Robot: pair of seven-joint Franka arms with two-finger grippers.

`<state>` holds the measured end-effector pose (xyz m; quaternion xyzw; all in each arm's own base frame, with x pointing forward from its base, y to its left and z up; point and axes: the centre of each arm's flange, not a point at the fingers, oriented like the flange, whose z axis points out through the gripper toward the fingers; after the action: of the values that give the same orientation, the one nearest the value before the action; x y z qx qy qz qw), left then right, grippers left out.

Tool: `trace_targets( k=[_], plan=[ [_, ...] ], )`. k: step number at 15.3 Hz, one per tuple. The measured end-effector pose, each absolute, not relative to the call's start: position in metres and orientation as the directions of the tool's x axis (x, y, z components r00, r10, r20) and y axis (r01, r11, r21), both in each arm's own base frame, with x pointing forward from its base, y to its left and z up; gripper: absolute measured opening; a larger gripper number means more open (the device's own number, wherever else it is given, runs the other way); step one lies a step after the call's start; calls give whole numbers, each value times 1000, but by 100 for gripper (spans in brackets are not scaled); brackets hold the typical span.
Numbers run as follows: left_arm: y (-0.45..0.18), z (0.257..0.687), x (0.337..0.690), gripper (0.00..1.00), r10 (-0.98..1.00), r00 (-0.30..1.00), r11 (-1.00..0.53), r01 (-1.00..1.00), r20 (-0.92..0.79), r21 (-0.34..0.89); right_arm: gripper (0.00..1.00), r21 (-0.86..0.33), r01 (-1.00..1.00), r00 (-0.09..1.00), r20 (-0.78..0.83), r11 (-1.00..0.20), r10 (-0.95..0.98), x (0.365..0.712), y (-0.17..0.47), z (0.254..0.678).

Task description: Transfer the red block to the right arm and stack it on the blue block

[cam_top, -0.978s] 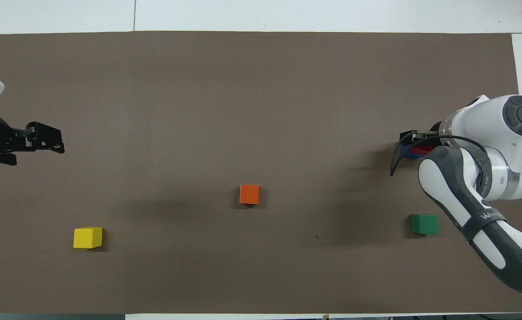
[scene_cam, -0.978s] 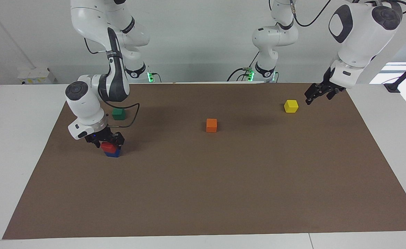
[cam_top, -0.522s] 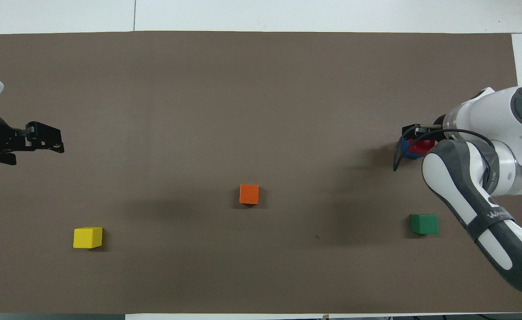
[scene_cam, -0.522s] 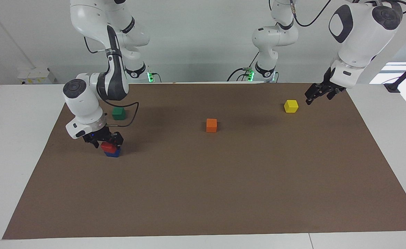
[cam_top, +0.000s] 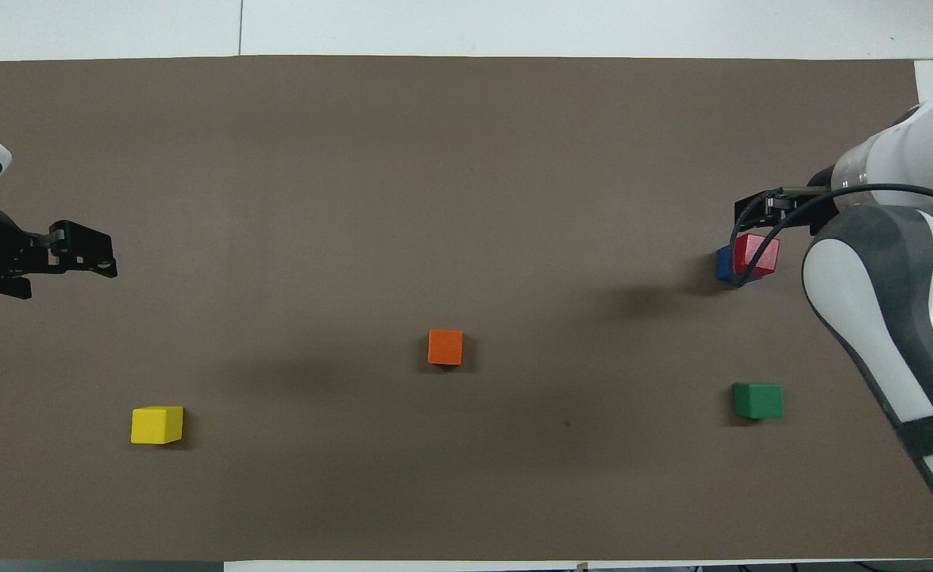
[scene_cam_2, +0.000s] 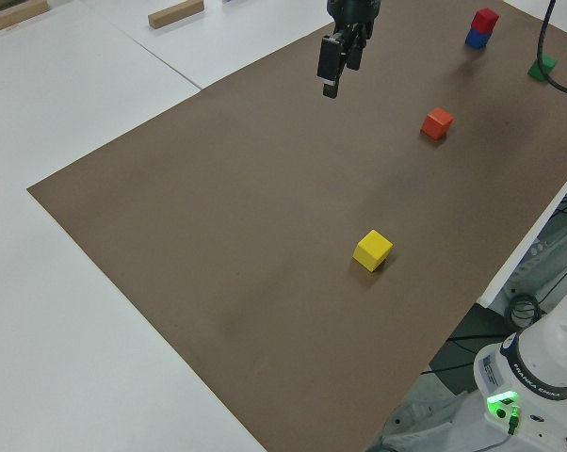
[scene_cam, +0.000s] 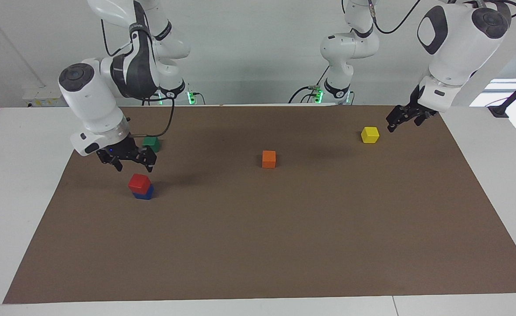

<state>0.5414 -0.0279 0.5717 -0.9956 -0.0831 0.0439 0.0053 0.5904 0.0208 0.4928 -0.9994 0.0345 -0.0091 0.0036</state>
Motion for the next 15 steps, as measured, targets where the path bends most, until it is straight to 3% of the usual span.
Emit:
trace_targets(
  k=[7,15],
  plan=[
    [-28,572,541,100,165,982,-986,164,-88,-18,100,0,-61,998,-17,-998,-61,547,26,582],
    [-22,572,542,100,176,980,-984,175,-88,-18,100,-17,-116,993,-28,-993,-116,544,-2,598]
  ],
)
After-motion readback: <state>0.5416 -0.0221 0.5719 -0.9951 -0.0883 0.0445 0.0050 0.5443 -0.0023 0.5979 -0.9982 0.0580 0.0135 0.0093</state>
